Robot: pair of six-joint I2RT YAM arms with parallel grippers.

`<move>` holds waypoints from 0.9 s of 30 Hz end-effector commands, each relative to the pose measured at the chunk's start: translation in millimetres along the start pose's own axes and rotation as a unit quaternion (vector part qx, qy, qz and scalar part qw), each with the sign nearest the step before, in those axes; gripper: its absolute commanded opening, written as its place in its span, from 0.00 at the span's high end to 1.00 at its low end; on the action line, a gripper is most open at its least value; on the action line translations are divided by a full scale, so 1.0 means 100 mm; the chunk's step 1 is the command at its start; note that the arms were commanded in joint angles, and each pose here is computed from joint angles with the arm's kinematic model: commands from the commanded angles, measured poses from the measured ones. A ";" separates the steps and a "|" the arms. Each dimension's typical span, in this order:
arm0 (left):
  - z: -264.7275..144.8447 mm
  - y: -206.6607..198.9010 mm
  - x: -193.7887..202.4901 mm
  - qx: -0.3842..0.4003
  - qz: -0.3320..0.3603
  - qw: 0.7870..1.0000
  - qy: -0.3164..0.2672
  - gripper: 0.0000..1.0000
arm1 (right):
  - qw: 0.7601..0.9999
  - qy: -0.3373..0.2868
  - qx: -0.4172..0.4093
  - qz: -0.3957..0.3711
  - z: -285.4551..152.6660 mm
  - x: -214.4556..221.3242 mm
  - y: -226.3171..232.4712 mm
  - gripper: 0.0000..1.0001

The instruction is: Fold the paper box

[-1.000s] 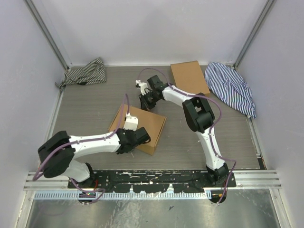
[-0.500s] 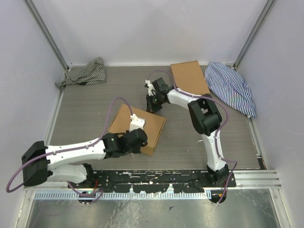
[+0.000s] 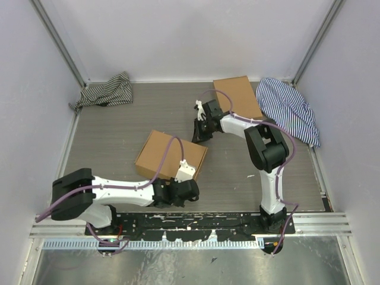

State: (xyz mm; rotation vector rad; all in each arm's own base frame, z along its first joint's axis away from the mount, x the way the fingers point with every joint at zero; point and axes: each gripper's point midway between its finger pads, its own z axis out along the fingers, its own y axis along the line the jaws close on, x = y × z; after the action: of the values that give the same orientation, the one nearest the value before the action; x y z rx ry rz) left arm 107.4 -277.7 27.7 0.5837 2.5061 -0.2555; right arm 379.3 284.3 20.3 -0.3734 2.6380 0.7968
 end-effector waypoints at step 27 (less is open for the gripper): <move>-0.17 -0.34 -1.32 -0.068 -0.062 0.956 -0.278 0.87 | 0.995 0.052 -0.004 -0.087 0.10 0.37 0.46 0.91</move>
State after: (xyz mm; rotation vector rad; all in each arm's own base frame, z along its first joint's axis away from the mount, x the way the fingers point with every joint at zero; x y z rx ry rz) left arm 155.1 -339.9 55.4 0.4189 2.1810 -0.2323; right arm 376.5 326.2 30.1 -0.5369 2.4866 0.7766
